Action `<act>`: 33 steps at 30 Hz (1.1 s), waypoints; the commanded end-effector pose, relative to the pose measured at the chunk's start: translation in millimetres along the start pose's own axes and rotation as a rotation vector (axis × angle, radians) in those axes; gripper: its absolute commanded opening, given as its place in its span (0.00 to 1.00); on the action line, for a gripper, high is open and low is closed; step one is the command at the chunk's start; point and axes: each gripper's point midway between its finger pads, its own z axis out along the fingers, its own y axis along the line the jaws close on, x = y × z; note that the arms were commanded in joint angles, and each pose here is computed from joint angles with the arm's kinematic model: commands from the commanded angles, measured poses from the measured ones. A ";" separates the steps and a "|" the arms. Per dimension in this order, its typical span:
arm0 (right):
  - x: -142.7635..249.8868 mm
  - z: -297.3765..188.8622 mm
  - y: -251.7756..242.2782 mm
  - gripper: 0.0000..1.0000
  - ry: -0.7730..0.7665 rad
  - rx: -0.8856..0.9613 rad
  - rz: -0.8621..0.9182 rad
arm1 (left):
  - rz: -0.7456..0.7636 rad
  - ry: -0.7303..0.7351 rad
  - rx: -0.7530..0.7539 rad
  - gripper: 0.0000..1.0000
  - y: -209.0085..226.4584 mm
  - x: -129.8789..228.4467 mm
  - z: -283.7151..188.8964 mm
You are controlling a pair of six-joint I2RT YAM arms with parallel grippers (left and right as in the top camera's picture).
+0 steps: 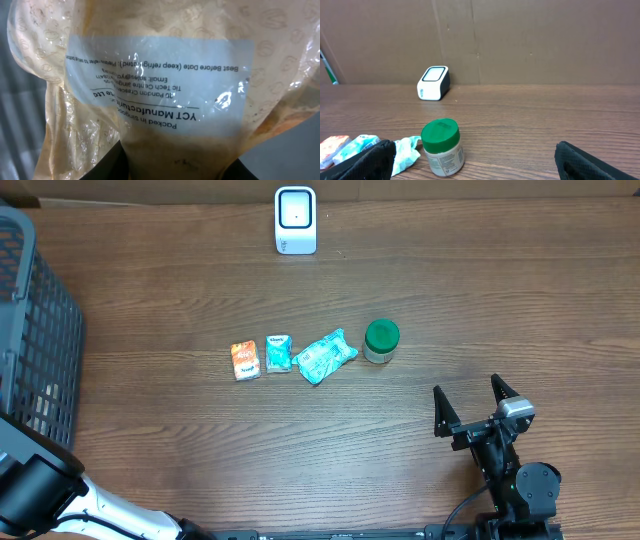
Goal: Scan the item barcode
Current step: 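Return the left gripper to the basket and grasp the clear plastic bag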
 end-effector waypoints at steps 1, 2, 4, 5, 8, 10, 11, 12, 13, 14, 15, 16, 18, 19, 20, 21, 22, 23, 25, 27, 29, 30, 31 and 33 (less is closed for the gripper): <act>2.5 0.2 1.1 1.00 0.000 -0.007 0.004 | 0.028 0.112 -0.017 0.25 3.9 32.9 17.1; 2.6 0.2 1.1 1.00 0.000 -0.007 0.004 | 0.027 0.111 -0.017 0.23 3.5 31.0 14.7; 2.5 0.2 1.1 1.00 0.000 -0.007 0.004 | 0.027 0.108 -0.016 0.15 2.0 24.7 7.5; 2.6 0.2 1.1 1.00 0.000 -0.007 0.004 | 0.026 0.105 -0.014 0.12 1.1 21.2 3.8; 2.5 0.2 1.1 1.00 0.000 -0.007 0.004 | 0.032 0.093 -0.008 0.04 -3.0 4.5 -14.3; 2.5 0.2 1.1 1.00 0.000 -0.007 0.004 | 0.044 0.078 0.000 0.04 -6.8 -10.7 -30.9; 2.5 0.2 1.1 1.00 0.000 -0.007 0.004 | 0.047 0.069 0.004 0.04 -8.6 -18.3 -39.3; 2.5 0.2 1.1 1.00 0.000 -0.007 0.004 | 0.047 0.058 0.010 0.04 -10.5 -27.0 -50.2; 2.5 0.2 1.1 1.00 0.000 -0.007 0.004 | 0.045 0.048 0.014 0.04 -12.0 -34.5 -60.0; 2.6 0.2 1.1 1.00 0.000 -0.007 0.004 | 0.043 0.036 0.020 0.04 -13.6 -42.4 -71.1; 2.5 0.2 1.1 1.00 0.000 -0.007 0.004 | 0.039 0.021 0.027 0.04 -14.8 -51.4 -84.5; 2.6 0.2 1.1 1.00 0.000 -0.007 0.004 | 0.037 0.005 0.034 0.04 -16.3 -59.2 -96.2; 2.5 0.2 1.1 1.00 0.000 -0.007 0.004 | 0.028 -0.037 0.061 0.04 -20.4 -77.0 -124.7; 2.5 0.2 1.1 1.00 0.000 -0.007 0.004 | 0.024 -0.056 0.076 0.04 -22.3 -84.1 -137.5; 2.5 0.2 1.1 1.00 0.000 -0.007 0.004 | 0.023 -0.075 0.098 0.04 -25.9 -90.2 -150.7; 2.5 0.2 1.1 1.00 0.000 -0.007 0.004 | 0.020 -0.094 0.121 0.04 -29.0 -96.3 -164.5; 2.5 0.2 1.1 1.00 0.000 -0.007 0.004 | 0.019 -0.111 0.150 0.04 -32.8 -101.3 -178.9; 2.5 0.2 1.1 1.00 0.000 -0.007 0.004 | 0.016 -0.131 0.195 0.04 -38.4 -106.8 -195.6; 2.5 0.2 1.1 1.00 0.000 -0.007 0.004 | 0.019 -0.160 0.291 0.04 -50.9 -113.3 -225.8; 2.5 0.2 1.1 1.00 0.000 -0.007 0.004 | 0.007 -0.179 0.419 0.04 -66.2 -116.7 -259.8; 2.6 0.2 1.1 1.00 0.000 -0.007 0.004 | -0.014 -0.189 0.567 0.04 -82.2 -117.8 -295.7; 2.5 0.2 1.1 1.00 0.000 -0.007 0.004 | -0.012 -0.192 0.646 0.04 -90.6 -117.0 -314.0; 2.5 0.2 1.1 1.00 0.000 -0.007 0.004 | 0.005 -0.189 0.747 0.04 -100.8 -113.7 -337.0; 2.5 0.2 1.1 1.00 0.000 -0.007 0.004 | 0.047 -0.167 0.945 0.04 -118.5 -102.3 -382.1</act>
